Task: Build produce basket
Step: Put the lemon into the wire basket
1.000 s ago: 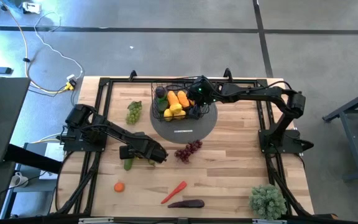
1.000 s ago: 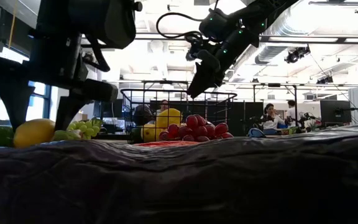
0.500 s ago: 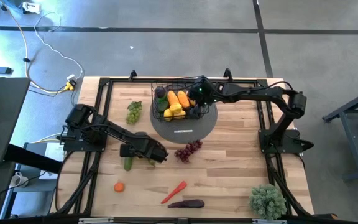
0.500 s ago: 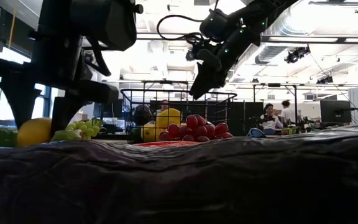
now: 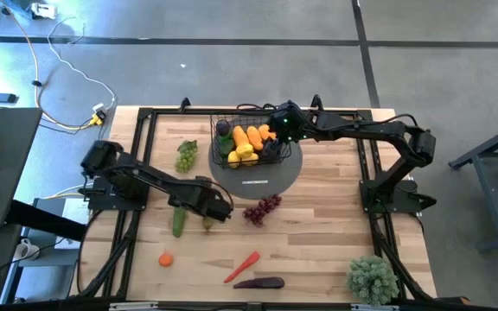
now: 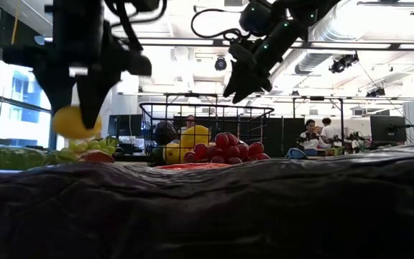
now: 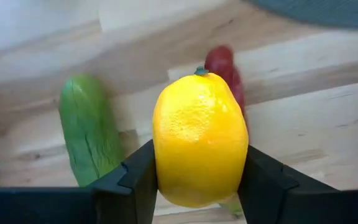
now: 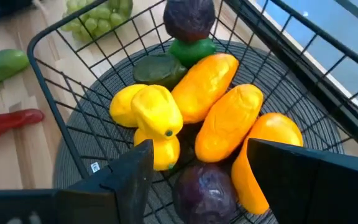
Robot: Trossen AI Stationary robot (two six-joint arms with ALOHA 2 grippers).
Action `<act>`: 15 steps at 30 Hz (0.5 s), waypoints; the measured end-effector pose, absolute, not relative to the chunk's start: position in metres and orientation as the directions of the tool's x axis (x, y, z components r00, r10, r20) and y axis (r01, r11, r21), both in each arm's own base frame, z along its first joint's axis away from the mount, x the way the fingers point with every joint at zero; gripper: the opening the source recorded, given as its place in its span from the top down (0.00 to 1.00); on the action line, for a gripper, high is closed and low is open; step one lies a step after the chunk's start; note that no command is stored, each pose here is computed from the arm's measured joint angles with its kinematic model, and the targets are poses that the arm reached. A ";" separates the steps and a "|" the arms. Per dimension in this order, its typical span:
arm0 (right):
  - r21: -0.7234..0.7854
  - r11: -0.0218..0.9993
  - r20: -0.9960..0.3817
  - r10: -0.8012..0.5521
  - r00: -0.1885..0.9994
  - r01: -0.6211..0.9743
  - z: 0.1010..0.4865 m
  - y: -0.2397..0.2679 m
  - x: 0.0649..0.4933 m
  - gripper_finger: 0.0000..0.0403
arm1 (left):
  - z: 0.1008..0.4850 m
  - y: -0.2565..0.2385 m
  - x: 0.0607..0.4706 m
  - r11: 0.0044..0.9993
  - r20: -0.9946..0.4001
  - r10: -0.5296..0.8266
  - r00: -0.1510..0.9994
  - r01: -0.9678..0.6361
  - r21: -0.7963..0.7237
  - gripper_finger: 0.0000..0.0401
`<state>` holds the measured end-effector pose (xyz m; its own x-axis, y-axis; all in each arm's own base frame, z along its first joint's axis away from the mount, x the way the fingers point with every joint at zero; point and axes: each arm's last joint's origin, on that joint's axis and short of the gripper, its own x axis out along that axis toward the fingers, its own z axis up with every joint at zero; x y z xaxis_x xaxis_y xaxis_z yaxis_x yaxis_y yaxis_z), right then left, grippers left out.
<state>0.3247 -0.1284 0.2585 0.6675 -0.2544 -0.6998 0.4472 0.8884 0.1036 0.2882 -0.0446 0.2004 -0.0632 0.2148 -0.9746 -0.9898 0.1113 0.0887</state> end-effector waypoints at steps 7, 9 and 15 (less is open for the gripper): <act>0.160 0.848 -0.699 -0.264 0.664 0.505 0.264 -0.127 0.320 0.40 | 0.242 -0.021 0.271 0.196 -0.935 0.348 0.068 -0.981 0.001 0.60; 0.178 0.833 -0.711 -0.259 0.654 0.524 0.263 -0.126 0.319 0.40 | 0.253 -0.013 0.265 0.213 -0.918 0.384 0.101 -0.977 -0.019 0.60; 0.227 0.793 -0.715 -0.258 0.650 0.565 0.262 -0.122 0.320 0.40 | 0.278 0.012 0.251 0.292 -0.858 0.485 0.169 -0.956 -0.023 0.60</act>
